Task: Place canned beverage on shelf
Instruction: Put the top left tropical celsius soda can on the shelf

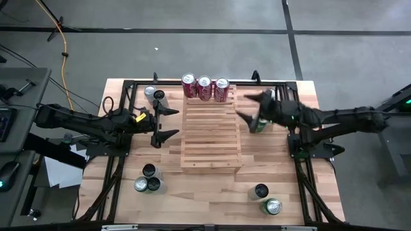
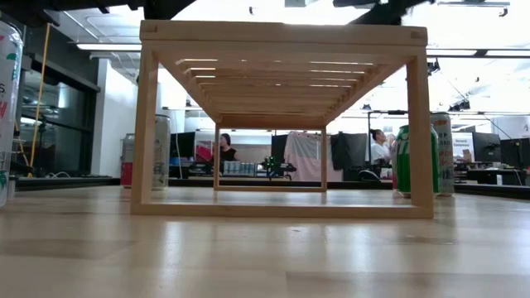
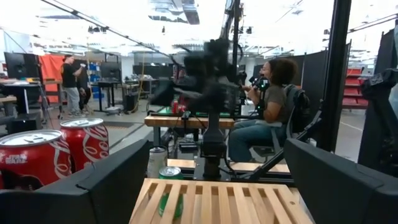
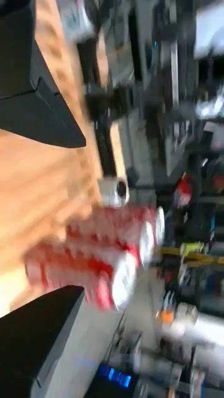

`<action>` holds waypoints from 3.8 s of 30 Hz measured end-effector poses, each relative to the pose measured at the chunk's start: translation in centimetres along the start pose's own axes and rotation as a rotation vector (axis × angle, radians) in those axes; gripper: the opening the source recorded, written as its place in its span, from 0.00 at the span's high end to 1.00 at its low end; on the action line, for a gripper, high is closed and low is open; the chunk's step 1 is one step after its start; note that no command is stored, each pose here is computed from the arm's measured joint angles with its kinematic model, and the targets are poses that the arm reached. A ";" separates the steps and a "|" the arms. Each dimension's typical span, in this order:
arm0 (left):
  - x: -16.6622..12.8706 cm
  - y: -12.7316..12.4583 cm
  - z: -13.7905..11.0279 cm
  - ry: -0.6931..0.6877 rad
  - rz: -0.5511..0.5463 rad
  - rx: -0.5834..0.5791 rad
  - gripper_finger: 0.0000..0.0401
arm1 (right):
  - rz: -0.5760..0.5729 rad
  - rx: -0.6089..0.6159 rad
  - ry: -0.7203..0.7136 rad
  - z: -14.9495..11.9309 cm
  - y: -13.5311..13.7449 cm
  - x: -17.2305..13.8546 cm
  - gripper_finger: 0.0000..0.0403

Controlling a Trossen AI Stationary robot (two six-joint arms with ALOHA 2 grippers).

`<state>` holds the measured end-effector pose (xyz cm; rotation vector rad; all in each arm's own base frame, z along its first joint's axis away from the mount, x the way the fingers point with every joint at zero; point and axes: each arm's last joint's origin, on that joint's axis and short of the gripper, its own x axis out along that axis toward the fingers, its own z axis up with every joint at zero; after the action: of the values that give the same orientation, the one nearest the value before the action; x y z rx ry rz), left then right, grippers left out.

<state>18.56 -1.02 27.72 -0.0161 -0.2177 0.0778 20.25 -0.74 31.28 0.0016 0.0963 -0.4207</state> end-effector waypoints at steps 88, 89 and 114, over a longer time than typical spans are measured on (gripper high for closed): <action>-2.1 10.1 -8.4 0.554 1.177 -0.061 0.09 | 0.292 0.130 -0.331 -4.7 2.4 -1.3 0.09; -2.1 10.1 -8.5 0.559 1.178 -0.060 0.09 | 0.292 0.130 -0.331 -4.7 2.4 -1.3 0.09; -2.4 9.2 -6.6 0.507 1.098 -0.019 0.41 | 0.292 0.130 -0.331 -4.7 2.4 -1.3 0.09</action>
<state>16.97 7.90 20.51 -0.1718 0.3218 1.1520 19.64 2.05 26.67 0.0728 -0.2555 -0.1309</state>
